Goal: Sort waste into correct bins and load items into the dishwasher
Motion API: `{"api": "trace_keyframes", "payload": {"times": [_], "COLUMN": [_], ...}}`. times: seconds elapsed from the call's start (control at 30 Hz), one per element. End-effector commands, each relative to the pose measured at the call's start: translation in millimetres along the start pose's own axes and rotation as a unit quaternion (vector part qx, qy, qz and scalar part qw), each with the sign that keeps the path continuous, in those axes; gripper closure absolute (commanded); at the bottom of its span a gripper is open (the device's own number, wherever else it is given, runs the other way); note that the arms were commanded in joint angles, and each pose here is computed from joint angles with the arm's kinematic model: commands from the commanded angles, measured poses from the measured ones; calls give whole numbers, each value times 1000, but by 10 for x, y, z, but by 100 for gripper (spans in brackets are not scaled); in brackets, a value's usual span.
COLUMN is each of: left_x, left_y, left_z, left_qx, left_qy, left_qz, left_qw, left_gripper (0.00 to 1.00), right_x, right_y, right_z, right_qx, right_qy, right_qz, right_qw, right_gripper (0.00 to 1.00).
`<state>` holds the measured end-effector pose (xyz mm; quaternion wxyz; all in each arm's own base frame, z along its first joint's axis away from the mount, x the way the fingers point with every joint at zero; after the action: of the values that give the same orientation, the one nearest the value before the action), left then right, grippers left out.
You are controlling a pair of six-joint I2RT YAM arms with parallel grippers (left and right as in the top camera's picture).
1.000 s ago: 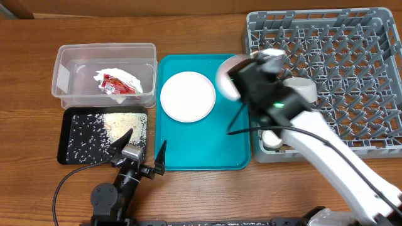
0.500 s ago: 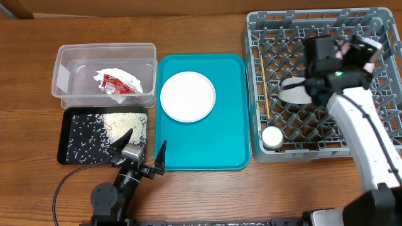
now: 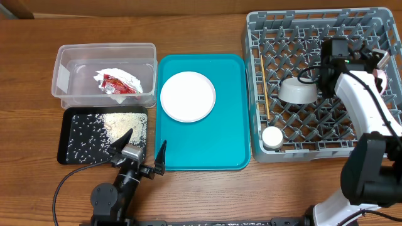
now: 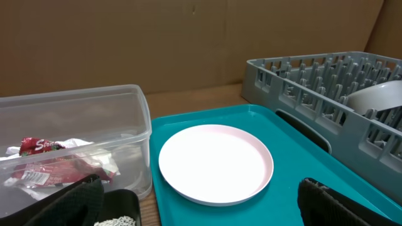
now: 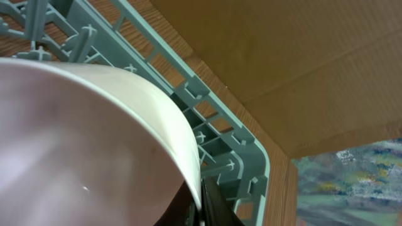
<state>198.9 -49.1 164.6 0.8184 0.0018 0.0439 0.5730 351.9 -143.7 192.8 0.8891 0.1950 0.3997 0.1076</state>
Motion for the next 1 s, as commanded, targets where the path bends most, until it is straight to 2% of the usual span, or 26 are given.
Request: {"api": "trace_keyframes", "payload": {"times": [0.0,0.4,0.73,0.93,0.97], "left_x": [6,6,6,6,6], "left_y": [5,5,5,5,5], "left_z": [4,4,4,4,4], "left_qx": [-3,-3,-3,-3,-3], "left_qy": [-7,-7,-7,-7,-7], "left_qz": [1,1,1,1,1], "left_qw": [1000,1000,1000,1000,1000], "left_gripper": [0,0,0,0,0], "right_x": [40,-43,252,418,455], "right_y": [4,2,-60,116,158], "right_z": [-29,90,-121,-186,-198], "right_qx": [-6,-36,0,-1,-3], "right_qy": [22,50,100,115,118], "right_qz": [-12,-56,-7,35,44], "right_qw": [1000,996,995,993,992], "right_gripper": [96,96,96,96,94]}}
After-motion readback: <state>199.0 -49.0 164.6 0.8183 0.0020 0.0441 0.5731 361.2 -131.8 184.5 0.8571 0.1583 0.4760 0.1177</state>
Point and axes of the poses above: each gripper's point midway between its finger pads, its own y axis back along the fingers, its own x axis along the line the jaws close on, z = x × y, the point moved 4 cm from there along y, back along the fingers, and after that the axes turned 2 degrees about y, right-handed, at the moved point
